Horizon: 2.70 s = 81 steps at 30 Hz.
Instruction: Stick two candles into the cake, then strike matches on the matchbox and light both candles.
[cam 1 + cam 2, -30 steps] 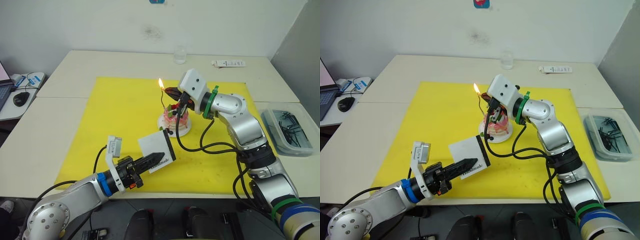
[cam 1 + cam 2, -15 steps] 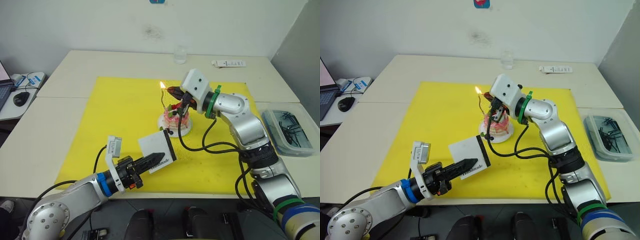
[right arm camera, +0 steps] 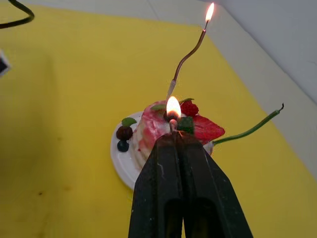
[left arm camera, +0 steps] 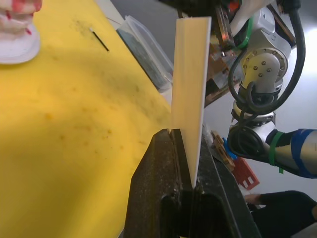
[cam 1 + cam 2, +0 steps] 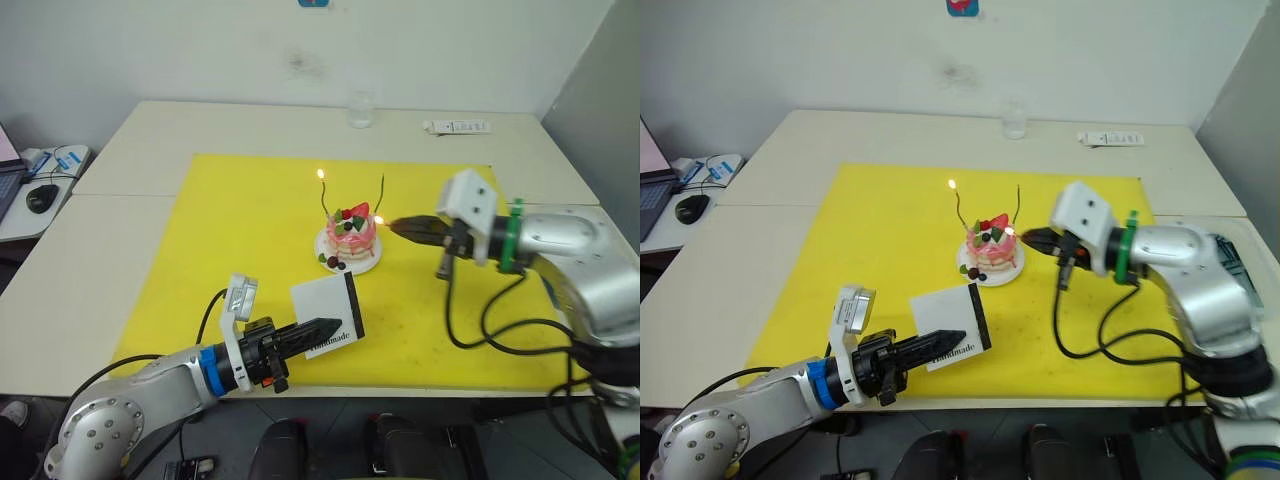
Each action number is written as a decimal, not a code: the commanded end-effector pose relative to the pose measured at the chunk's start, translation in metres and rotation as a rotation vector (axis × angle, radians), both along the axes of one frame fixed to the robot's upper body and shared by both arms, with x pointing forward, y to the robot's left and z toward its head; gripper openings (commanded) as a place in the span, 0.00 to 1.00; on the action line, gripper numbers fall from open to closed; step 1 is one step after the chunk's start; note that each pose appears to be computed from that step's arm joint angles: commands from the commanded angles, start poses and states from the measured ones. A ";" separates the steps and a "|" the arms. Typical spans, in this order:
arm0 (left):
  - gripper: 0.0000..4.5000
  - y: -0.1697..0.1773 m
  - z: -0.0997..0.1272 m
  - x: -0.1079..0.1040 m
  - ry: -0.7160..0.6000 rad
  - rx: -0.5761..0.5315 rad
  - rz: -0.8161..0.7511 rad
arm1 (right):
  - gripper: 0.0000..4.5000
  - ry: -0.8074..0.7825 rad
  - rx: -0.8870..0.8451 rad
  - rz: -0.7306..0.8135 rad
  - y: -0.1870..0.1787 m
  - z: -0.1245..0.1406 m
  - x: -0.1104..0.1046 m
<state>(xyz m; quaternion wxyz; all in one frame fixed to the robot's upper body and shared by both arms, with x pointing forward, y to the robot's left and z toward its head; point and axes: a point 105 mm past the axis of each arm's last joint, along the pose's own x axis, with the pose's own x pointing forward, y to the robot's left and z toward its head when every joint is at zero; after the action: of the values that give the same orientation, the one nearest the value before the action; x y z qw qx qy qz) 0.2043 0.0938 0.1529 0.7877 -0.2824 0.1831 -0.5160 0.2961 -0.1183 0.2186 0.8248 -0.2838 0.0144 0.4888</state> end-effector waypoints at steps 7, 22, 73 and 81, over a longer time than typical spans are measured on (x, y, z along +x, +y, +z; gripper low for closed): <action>0.00 -0.007 0.008 -0.004 -0.031 -0.024 -0.077 | 0.01 0.012 -0.016 -0.335 -0.112 -0.006 -0.017; 0.00 -0.007 0.008 -0.001 -0.040 -0.021 -0.061 | 0.01 -0.017 0.053 -1.041 -0.264 -0.028 0.031; 0.00 -0.005 0.010 -0.004 -0.041 0.004 -0.020 | 0.71 0.106 0.420 -0.684 -0.119 -0.099 0.089; 0.00 -0.004 0.008 -0.005 -0.036 0.015 -0.026 | 0.71 0.123 0.441 -0.739 -0.117 -0.109 0.095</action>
<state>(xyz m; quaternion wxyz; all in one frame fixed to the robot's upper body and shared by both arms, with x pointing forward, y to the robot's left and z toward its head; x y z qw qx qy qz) 0.2049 0.0917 0.1499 0.7911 -0.2715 0.1945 -0.5125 0.3878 -0.2329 0.1002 0.9802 -0.0437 0.0766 0.1774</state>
